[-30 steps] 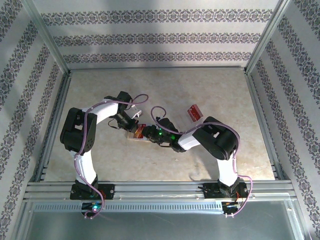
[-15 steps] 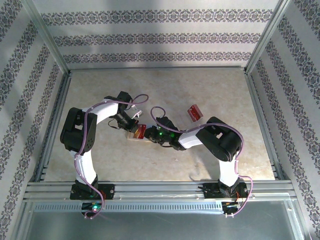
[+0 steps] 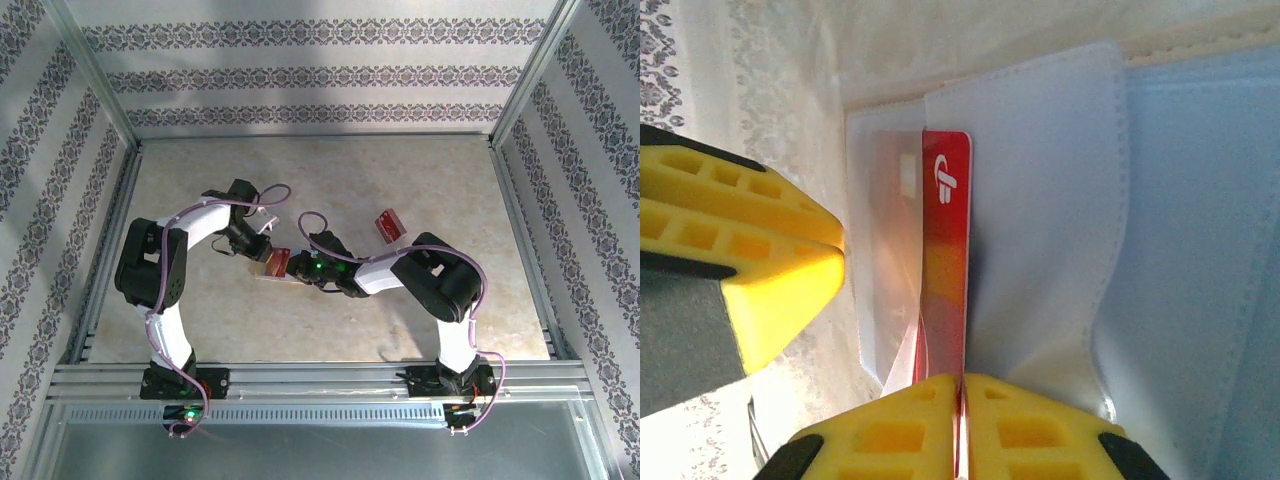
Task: Put the credit cards into the card holder
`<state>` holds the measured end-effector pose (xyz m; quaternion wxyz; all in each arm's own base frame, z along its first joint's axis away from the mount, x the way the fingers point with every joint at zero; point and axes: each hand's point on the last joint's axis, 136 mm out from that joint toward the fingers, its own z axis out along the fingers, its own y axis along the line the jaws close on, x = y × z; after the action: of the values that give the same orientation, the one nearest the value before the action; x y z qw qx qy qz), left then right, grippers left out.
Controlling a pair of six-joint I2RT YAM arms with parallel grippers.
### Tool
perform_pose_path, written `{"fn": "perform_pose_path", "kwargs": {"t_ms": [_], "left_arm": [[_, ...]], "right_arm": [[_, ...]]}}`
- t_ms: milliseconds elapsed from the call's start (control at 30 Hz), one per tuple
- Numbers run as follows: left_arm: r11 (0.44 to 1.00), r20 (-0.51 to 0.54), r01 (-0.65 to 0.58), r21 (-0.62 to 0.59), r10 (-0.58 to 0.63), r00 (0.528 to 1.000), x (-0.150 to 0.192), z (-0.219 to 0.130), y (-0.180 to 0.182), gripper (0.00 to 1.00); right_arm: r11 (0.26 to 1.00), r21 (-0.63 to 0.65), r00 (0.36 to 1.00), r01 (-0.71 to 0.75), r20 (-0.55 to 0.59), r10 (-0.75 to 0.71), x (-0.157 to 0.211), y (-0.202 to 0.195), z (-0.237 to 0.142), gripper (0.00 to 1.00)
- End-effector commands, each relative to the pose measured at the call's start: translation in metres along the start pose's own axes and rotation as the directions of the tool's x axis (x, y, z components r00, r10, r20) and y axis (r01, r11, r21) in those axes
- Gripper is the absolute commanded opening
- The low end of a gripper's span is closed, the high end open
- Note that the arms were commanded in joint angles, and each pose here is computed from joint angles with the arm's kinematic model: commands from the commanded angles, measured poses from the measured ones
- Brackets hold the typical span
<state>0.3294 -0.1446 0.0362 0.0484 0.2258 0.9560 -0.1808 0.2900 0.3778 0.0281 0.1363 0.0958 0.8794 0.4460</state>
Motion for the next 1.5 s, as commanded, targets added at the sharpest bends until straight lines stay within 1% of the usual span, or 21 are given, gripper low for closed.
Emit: {"fn": "perform_pose_path", "kwargs": {"t_ms": [0, 100, 300, 433, 633, 933, 1167, 1333, 1467], "left_arm": [[0.999, 0.023, 0.040, -0.011, -0.040, 0.999, 0.003, -0.007, 0.006, 0.22], [0.998, 0.028, 0.063, 0.004, -0.063, 0.998, 0.005, -0.003, 0.008, 0.28], [0.996, 0.020, 0.085, 0.025, -0.085, 0.996, 0.005, 0.004, 0.009, 0.32], [0.994, 0.021, 0.096, 0.050, -0.097, 0.995, 0.004, 0.005, 0.005, 0.33], [0.994, 0.039, 0.090, 0.054, -0.092, 0.995, 0.002, 0.001, 0.005, 0.33], [0.991, 0.037, 0.104, 0.081, -0.108, 0.994, 0.002, 0.002, 0.003, 0.33], [0.991, 0.048, 0.106, 0.079, -0.110, 0.993, 0.000, -0.001, 0.003, 0.32], [0.991, 0.104, 0.122, 0.058, -0.128, 0.986, -0.005, -0.014, 0.007, 0.39], [0.987, 0.142, 0.154, 0.035, -0.158, 0.977, -0.006, -0.024, 0.015, 0.44]], "right_arm": [[0.998, 0.066, 1.000, 0.004, -0.018, -0.003, 0.000, -0.019, 0.006, 0.13], [0.998, 0.067, 1.000, 0.011, -0.024, -0.010, -0.001, -0.017, 0.007, 0.13], [0.997, 0.072, 0.999, 0.016, -0.032, -0.014, -0.002, -0.017, 0.010, 0.13], [0.998, 0.066, 0.999, 0.022, -0.039, -0.019, -0.003, -0.013, 0.013, 0.13], [0.997, 0.074, 0.998, 0.039, -0.053, -0.035, -0.004, -0.009, 0.018, 0.13], [0.996, 0.072, 0.997, 0.043, -0.073, -0.038, -0.003, -0.008, 0.024, 0.14], [0.996, 0.059, 0.994, 0.071, -0.082, -0.066, -0.003, -0.001, 0.024, 0.16], [0.991, 0.054, 0.990, 0.123, -0.070, -0.119, -0.007, 0.008, 0.013, 0.20], [0.984, 0.087, 0.987, 0.159, -0.051, -0.155, -0.011, 0.013, -0.004, 0.21]]}}
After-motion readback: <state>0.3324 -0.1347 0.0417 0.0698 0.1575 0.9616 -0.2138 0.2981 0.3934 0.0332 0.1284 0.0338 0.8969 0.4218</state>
